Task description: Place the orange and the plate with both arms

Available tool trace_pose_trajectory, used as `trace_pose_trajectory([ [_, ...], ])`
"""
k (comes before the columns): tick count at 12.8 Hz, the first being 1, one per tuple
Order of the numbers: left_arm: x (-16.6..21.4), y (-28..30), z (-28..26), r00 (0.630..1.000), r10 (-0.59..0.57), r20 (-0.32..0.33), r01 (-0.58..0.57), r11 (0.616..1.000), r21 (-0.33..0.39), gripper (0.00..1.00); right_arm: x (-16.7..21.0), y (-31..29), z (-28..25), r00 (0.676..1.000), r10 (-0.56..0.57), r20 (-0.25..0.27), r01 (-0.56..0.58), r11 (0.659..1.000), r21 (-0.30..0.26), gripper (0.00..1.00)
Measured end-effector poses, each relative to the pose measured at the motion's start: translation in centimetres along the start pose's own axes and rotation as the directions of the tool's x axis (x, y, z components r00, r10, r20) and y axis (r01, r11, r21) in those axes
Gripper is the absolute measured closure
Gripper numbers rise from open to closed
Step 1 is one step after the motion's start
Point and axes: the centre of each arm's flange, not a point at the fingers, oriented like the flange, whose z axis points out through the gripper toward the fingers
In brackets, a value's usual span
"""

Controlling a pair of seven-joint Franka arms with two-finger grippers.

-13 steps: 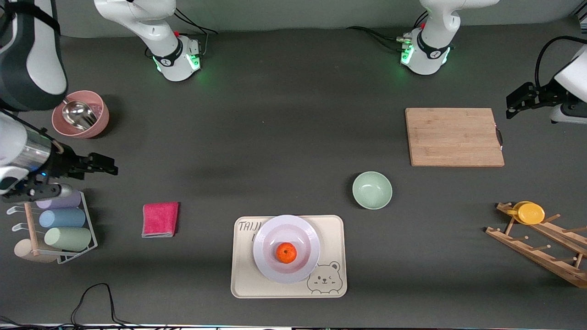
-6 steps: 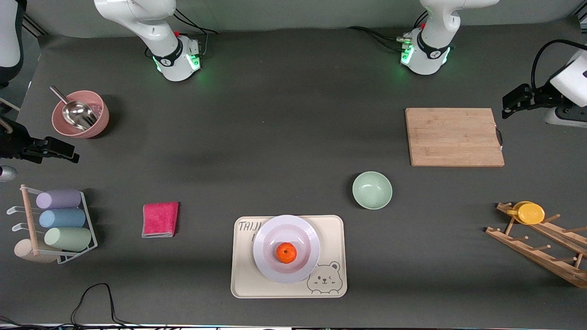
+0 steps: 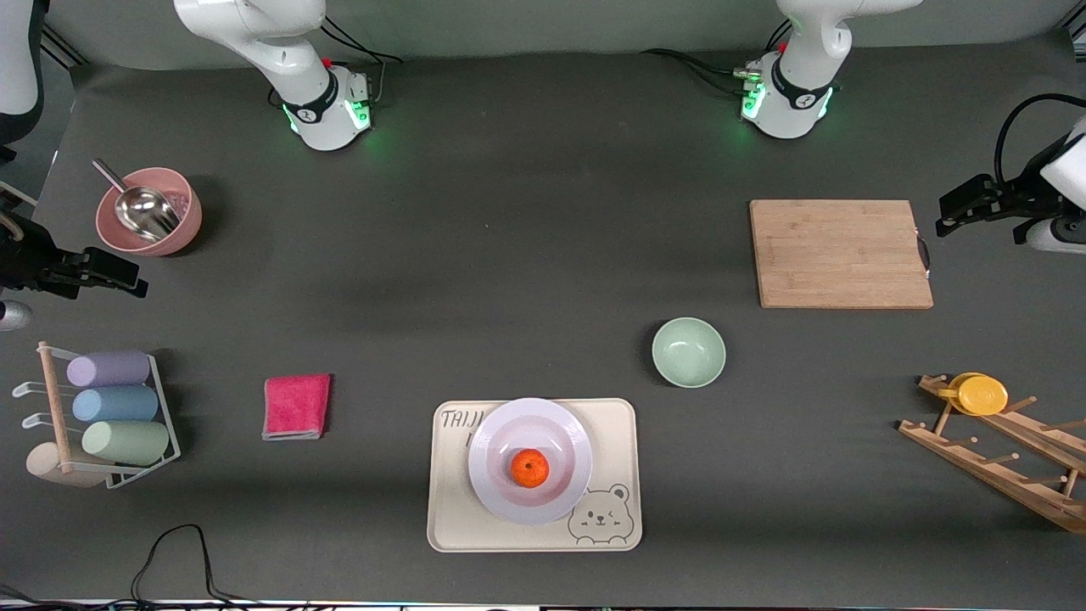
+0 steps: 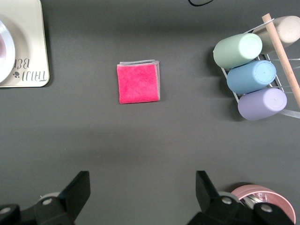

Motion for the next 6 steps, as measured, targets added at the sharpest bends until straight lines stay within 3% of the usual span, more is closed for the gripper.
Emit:
trace_pose_trajectory([
  [6,0.0,1.2,-0.1,1.000,0.017,0.008,-0.017,1.000,0.013,0.00,0.0,-0.3,-0.1,1.000,-0.004,0.000,0.004,1.000,-0.006,0.00],
])
